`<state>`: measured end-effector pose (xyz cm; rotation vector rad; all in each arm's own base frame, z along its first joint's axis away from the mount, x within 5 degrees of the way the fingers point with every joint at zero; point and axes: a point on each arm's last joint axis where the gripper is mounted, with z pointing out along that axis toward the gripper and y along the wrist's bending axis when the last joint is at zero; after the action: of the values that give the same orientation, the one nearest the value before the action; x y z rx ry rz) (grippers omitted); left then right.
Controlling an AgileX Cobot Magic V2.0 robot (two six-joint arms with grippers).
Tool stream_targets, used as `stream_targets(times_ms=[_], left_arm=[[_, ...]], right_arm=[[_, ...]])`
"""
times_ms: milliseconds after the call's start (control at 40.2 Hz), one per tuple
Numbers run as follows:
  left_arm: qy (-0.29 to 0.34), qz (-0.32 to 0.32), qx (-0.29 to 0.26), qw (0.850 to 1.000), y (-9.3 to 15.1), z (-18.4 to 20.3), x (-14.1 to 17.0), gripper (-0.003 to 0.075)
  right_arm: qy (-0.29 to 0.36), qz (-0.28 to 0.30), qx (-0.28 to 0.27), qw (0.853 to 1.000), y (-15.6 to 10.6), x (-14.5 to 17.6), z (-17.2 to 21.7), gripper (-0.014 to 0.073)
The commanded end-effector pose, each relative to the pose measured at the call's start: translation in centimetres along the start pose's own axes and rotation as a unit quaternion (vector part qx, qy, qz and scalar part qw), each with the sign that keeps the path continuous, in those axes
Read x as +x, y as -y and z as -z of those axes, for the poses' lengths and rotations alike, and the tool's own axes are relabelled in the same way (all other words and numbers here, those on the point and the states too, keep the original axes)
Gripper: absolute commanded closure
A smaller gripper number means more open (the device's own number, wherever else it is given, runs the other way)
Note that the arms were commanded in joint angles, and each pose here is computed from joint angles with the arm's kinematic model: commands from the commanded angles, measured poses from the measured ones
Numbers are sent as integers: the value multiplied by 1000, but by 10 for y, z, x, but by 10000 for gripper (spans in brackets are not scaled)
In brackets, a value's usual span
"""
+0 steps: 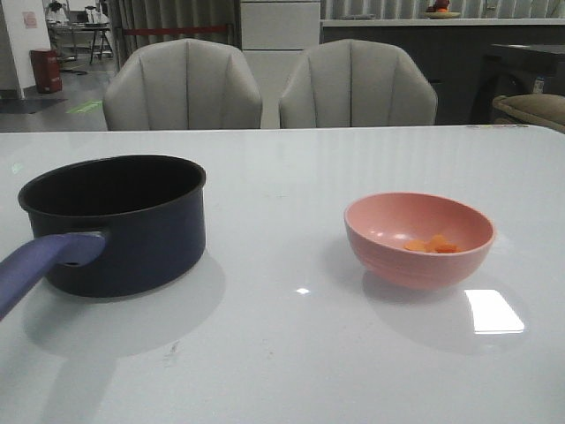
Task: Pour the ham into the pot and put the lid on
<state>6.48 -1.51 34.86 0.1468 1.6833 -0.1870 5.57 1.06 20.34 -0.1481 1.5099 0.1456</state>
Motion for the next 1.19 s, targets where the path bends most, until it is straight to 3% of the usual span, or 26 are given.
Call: stream_targets(times_ms=[0, 273, 522, 646, 870, 1168], left_arm=[[64, -10, 3, 998, 0, 14, -2, 83], [57, -10, 34, 998, 2, 14, 41, 83], [65, -11, 34, 997, 2, 15, 43, 83], [65, -11, 34, 997, 2, 15, 43, 83], [65, -11, 34, 997, 2, 15, 43, 83], [65, -11, 34, 997, 2, 15, 43, 83]], right_arm=[[50, 10, 3, 999, 0, -10, 2, 445], [51, 14, 3, 999, 0, -10, 2, 445], [90, 11, 3, 996, 0, -18, 3, 445], [120, -3, 1, 993, 0, -41, 6, 445], [-12, -3, 0, 1000, 1, -82, -8, 445], [-102, -3, 0, 995, 1, -73, -33, 445]])
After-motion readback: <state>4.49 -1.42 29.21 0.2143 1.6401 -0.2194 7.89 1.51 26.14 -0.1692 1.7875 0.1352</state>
